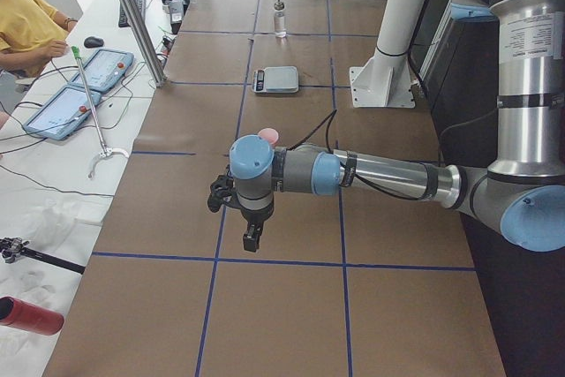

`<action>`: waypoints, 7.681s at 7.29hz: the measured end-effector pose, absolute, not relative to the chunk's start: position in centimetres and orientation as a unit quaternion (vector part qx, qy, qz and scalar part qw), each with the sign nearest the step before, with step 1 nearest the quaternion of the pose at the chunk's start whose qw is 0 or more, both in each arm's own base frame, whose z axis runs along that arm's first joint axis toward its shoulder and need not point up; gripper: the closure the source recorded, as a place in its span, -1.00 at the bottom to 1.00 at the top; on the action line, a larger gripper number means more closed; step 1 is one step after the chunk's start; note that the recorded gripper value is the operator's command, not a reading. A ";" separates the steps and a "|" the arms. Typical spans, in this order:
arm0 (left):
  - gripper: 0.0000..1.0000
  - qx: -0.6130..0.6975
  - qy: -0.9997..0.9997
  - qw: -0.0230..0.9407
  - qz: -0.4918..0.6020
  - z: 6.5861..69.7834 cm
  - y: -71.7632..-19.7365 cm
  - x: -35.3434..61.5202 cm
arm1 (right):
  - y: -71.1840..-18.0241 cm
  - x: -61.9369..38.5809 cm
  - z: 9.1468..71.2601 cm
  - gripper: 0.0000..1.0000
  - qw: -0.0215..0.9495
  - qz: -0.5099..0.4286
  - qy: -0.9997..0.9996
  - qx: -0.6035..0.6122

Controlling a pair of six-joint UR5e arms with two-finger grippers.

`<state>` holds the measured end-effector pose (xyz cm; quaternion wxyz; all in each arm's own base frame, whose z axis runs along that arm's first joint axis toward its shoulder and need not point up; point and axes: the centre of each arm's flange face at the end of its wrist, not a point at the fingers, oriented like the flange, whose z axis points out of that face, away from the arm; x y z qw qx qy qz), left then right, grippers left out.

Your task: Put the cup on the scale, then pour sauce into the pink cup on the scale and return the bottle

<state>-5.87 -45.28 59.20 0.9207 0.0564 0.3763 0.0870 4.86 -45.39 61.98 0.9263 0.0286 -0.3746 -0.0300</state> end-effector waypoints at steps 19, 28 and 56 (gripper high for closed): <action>-1.00 0.093 0.475 0.870 0.092 44.8 -46.7 12.9 | -44.1 3.1 60.3 -1.00 0.896 -0.052 -0.437 0.053; -1.00 0.065 0.464 0.881 0.070 45.2 -50.1 17.8 | -44.1 2.9 60.6 -1.00 0.896 -0.056 -0.437 0.051; 1.00 0.027 0.444 0.895 0.031 24.8 -50.0 36.5 | -43.5 2.9 60.8 -1.00 0.896 -0.054 -0.437 0.049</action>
